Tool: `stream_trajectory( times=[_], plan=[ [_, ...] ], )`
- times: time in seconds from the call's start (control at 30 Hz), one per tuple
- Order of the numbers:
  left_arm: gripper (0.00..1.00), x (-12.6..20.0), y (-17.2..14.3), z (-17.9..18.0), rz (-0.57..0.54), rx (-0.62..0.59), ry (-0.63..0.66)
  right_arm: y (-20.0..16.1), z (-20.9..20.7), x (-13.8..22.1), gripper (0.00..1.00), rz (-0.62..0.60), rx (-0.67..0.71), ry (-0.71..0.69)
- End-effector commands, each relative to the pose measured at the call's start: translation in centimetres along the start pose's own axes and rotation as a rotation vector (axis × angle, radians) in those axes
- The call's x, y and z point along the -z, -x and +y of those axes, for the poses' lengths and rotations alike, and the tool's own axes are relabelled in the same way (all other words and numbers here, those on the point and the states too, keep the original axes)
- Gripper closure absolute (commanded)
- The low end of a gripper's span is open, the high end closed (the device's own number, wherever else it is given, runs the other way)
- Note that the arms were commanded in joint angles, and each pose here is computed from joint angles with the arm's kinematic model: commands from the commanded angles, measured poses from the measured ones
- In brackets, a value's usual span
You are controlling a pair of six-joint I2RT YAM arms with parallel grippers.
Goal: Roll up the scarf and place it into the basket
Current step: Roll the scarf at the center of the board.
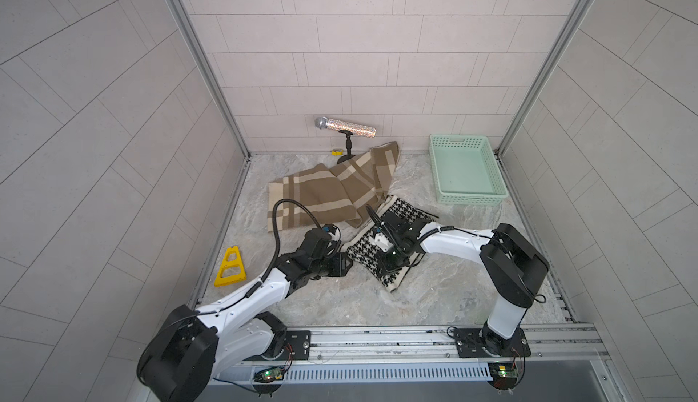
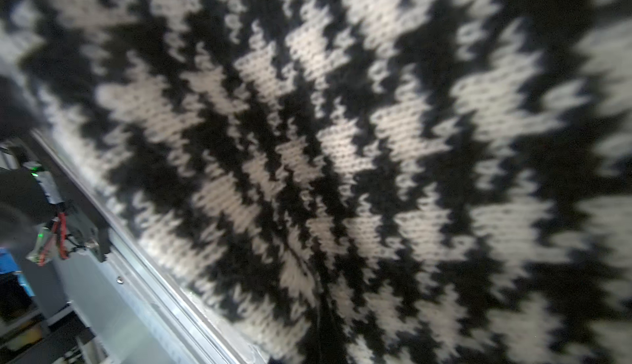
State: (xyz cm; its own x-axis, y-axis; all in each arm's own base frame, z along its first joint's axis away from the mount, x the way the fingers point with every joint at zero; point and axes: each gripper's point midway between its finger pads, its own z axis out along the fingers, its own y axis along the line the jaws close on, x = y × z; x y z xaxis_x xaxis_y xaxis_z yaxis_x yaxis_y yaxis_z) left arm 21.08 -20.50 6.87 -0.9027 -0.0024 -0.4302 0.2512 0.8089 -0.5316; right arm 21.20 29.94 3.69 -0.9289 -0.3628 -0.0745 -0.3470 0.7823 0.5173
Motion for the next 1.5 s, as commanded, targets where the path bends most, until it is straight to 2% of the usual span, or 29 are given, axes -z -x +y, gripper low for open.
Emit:
stream_trajectory(
  times=[0.0,0.3,0.67,0.8,0.97,1.07,1.23,1.37,1.47],
  plan=[
    [0.63,-0.8,2.0,-2.5,-0.052,-0.064,-0.097,0.0,0.2,-0.4,1.00,0.014,-0.050,0.079],
    [0.72,-3.3,4.2,-3.4,-0.066,-0.078,-0.114,0.2,-0.4,-0.3,1.00,0.015,-0.074,0.089],
    [0.78,-6.3,5.1,-2.0,-0.031,-0.016,-0.046,0.4,-0.8,-0.1,0.99,0.010,-0.082,0.069],
    [0.81,-7.5,5.0,-0.6,0.017,0.036,0.033,0.5,-1.3,0.9,0.88,-0.001,-0.068,0.005],
    [0.86,-8.8,4.4,0.5,0.081,0.098,0.091,0.7,-2.9,3.9,0.71,-0.074,-0.033,-0.166],
    [0.87,-9.3,4.0,0.7,0.109,0.130,0.096,0.6,-4.2,6.0,0.61,-0.137,0.017,-0.331],
    [0.87,-9.7,3.6,0.5,0.136,0.168,0.080,0.0,-3.9,8.2,0.52,-0.255,0.213,-0.607],
    [0.87,-9.8,3.6,0.4,0.143,0.176,0.076,-0.7,-2.3,8.0,0.43,-0.293,0.307,-0.655],
    [0.87,-9.8,3.7,0.6,0.148,0.177,0.089,-1.1,-1.0,7.7,0.42,-0.324,0.374,-0.661]
  ],
)
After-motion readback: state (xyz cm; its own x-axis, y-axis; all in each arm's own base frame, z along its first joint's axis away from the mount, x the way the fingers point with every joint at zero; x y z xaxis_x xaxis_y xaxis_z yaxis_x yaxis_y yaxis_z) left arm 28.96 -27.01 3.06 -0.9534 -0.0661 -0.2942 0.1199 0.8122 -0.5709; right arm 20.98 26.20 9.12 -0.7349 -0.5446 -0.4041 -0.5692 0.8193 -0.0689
